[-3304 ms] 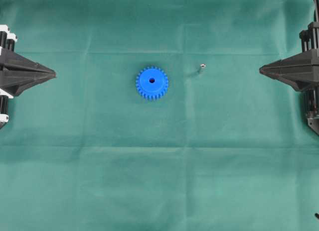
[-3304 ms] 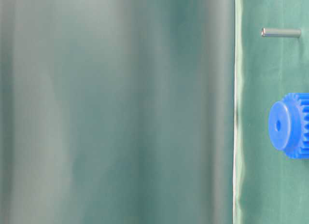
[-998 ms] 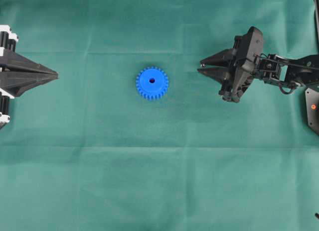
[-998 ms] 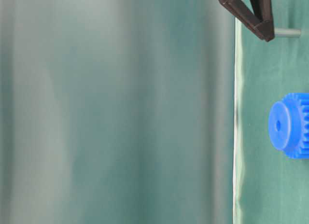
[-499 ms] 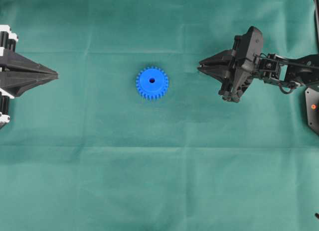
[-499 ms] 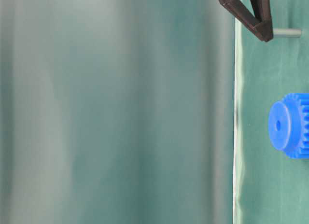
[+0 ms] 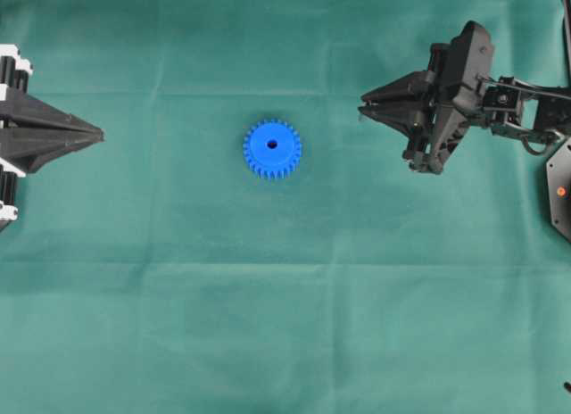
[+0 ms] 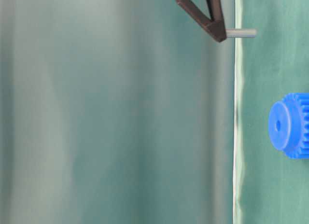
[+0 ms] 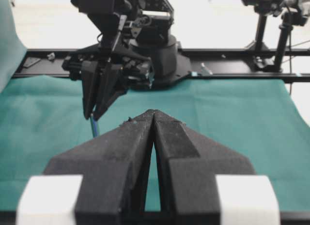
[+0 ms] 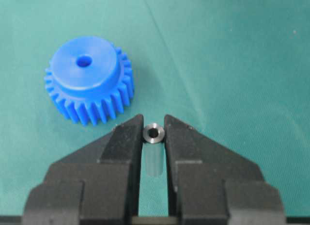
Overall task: Insert the shaft placed at a random location into the center hole of the medium gear at another random location.
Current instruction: 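Close the right gripper on the shaft and lift it, then carry the shaft left over the blue gear's center hole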
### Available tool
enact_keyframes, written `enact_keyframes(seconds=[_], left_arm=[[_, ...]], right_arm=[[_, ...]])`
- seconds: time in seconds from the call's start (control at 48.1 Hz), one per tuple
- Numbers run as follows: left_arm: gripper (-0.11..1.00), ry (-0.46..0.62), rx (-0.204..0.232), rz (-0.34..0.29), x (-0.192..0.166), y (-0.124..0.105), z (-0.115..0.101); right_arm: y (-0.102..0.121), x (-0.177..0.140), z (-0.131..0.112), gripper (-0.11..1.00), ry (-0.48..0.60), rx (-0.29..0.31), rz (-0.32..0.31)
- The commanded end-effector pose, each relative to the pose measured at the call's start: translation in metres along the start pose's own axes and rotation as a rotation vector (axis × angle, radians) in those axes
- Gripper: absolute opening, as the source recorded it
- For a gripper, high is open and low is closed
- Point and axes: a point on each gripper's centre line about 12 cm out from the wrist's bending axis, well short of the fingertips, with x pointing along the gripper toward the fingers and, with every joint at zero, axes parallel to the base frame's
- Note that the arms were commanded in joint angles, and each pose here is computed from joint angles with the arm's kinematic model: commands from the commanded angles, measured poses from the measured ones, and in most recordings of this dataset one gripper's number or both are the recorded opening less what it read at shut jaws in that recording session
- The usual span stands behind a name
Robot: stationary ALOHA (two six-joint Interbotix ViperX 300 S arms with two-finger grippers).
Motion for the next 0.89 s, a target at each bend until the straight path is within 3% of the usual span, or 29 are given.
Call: enact_keyframes(seconds=[0.0, 0.436, 0.873], left_arm=[[0.0, -0.008, 0.001, -0.002, 0.002, 0.0, 0.004], [0.0, 0.002, 0.001, -0.002, 0.002, 0.0, 0.003], [0.0, 0.005, 0.001, -0.002, 0.002, 0.0, 0.003]], right_arm=[[0.0, -0.002, 0.013, 0.13, -0.035, -0.014, 0.0], [0.002, 0.005, 0.016, 0.13, -0.035, -0.019, 0.005], [0.03, 0.052, 0.045, 0.13, -0.055, -0.041, 0.069]])
